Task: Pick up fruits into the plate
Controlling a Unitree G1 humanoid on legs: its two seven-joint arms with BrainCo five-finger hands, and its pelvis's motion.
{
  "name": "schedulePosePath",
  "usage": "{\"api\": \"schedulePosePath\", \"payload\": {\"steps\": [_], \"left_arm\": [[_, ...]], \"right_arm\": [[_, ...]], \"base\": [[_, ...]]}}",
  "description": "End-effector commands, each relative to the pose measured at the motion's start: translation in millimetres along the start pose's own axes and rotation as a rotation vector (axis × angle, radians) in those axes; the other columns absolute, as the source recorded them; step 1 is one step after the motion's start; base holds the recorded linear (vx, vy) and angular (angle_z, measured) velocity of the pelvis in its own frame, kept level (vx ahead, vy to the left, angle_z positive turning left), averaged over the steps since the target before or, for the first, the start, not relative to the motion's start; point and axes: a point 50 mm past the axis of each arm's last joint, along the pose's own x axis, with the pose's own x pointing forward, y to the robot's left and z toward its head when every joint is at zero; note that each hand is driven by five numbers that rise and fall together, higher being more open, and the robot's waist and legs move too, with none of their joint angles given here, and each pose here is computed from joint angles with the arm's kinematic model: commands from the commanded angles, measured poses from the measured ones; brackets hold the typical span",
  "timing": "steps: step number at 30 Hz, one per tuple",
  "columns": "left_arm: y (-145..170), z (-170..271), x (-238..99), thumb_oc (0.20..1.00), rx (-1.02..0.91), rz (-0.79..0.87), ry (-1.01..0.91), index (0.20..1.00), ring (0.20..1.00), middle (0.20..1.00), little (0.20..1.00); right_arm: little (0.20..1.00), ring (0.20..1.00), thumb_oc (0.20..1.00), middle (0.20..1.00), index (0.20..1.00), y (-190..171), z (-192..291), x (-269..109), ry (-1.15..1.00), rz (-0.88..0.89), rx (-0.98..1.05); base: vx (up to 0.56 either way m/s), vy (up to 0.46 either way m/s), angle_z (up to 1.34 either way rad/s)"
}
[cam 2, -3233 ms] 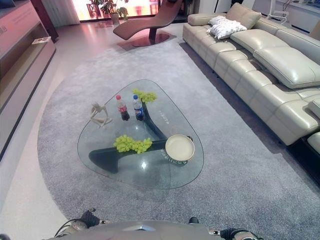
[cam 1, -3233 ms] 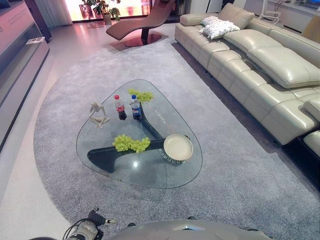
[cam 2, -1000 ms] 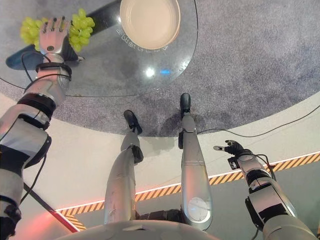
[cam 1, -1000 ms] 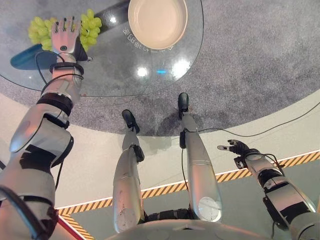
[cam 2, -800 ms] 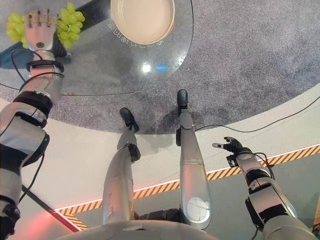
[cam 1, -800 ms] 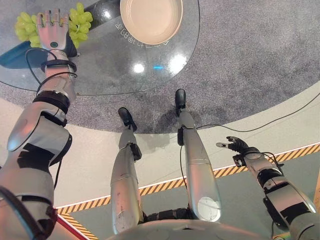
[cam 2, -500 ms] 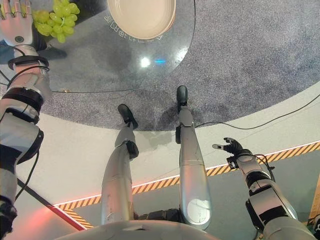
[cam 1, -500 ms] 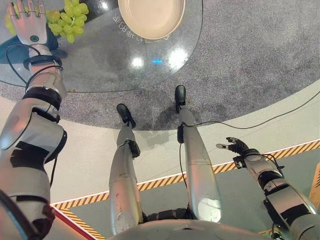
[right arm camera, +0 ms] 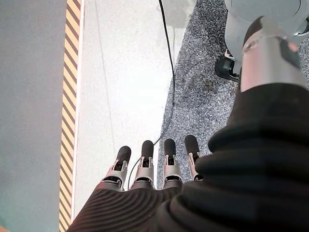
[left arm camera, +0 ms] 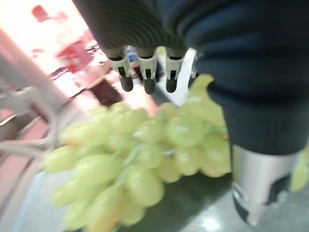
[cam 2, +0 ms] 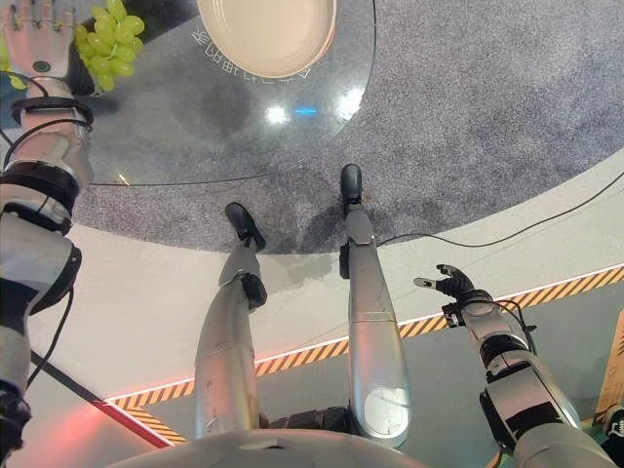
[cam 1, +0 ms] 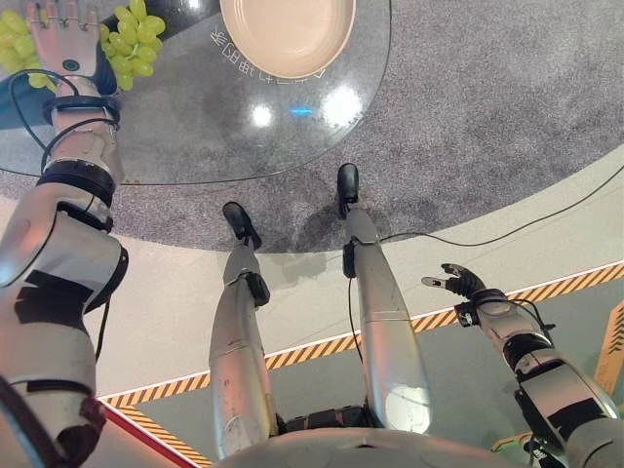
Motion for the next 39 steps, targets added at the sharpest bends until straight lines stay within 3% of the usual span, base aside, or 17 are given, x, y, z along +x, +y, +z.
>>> {"api": "schedulePosePath", "payload": {"steps": [1,5,12,14,18,19,20,21,22,29,34,39], "left_arm": [[2.7,-18.0,4.1,1.0,0.082,-0.056,-0.047,1.0,1.0,1.0,1.0],[-3.4,-5.4,2.0,1.0,0.106,-0.174,-0.163,1.0,1.0,1.0,1.0],[-20.1,-0.7,-6.1,1.0,0.104,-0.408,-0.196,1.0,1.0,1.0,1.0],[-33.3,-6.3,-13.8,1.0,0.076,-0.507,-0.129,1.0,1.0,1.0,1.0],[-43.8,-17.6,-20.3,1.0,0.019,-0.541,-0.012,1.0,1.0,1.0,1.0],[-49.4,-24.6,-24.3,0.727,-0.006,-0.559,0.055,0.727,0.727,0.727,0.727],[-51.2,-25.9,-25.6,0.573,-0.011,-0.563,0.069,0.573,0.573,0.573,0.573],[-53.4,-28.2,-27.3,0.482,-0.017,-0.563,0.083,0.482,0.482,0.482,0.482],[-56.1,-30.1,-29.5,0.2,-0.018,-0.562,0.098,0.2,0.2,0.2,0.2],[-65.0,-37.8,-37.9,0.2,0.059,-0.515,0.139,0.2,0.2,0.2,0.2],[-76.5,-39.7,-50.4,0.2,0.357,-0.451,0.023,0.2,0.2,0.2,0.2],[-93.1,-31.7,-67.8,0.2,0.231,-0.434,0.044,0.2,0.2,0.2,0.2]], "right_arm": [[1.0,1.0,1.0,1.0,1.0,-11.7,-40.8,-13.2,0.095,-0.021,-0.023],[1.0,1.0,1.0,1.0,1.0,-20.6,-37.3,-14.2,0.082,-0.035,-0.03],[1.0,1.0,1.0,1.0,1.0,-28.0,-30.5,-15.0,0.046,-0.042,-0.033],[1.0,1.0,1.0,1.0,1.0,-27.9,-25.4,-15.0,0.024,-0.048,-0.026],[1.0,1.0,1.0,1.0,1.0,-29.1,-18.9,-14.5,-0.005,-0.055,-0.021],[1.0,1.0,1.0,1.0,1.0,-29.0,-15.0,-14.2,-0.026,-0.063,-0.006],[1.0,1.0,1.0,1.0,1.0,-28.8,-14.0,-14.2,-0.031,-0.065,-0.002],[1.0,1.0,1.0,1.0,1.0,-28.1,-12.7,-14.1,-0.037,-0.066,0.005],[1.0,1.0,1.0,1.0,1.0,-27.1,-10.7,-13.9,-0.045,-0.069,0.011],[1.0,1.0,1.0,1.0,1.0,-24.6,0.9,-12.8,-0.091,-0.084,0.033],[1.0,1.0,1.0,1.0,1.0,-21.5,9.4,-12.1,-0.133,-0.086,0.061],[1.0,1.0,1.0,1.0,1.0,-14.9,17.8,-12.0,-0.169,-0.075,0.066]], "base": [[0.01,0.056,0.0],[0.01,0.065,-0.03],[0.0,0.015,-0.02],[0.01,-0.001,-0.03],[0.0,-0.013,-0.02],[-0.02,-0.034,0.0],[-0.02,-0.04,0.0],[-0.02,-0.033,0.0],[-0.02,-0.042,0.0],[-0.02,-0.04,0.0],[-0.02,-0.04,-0.02],[-0.03,-0.014,0.0]]}}
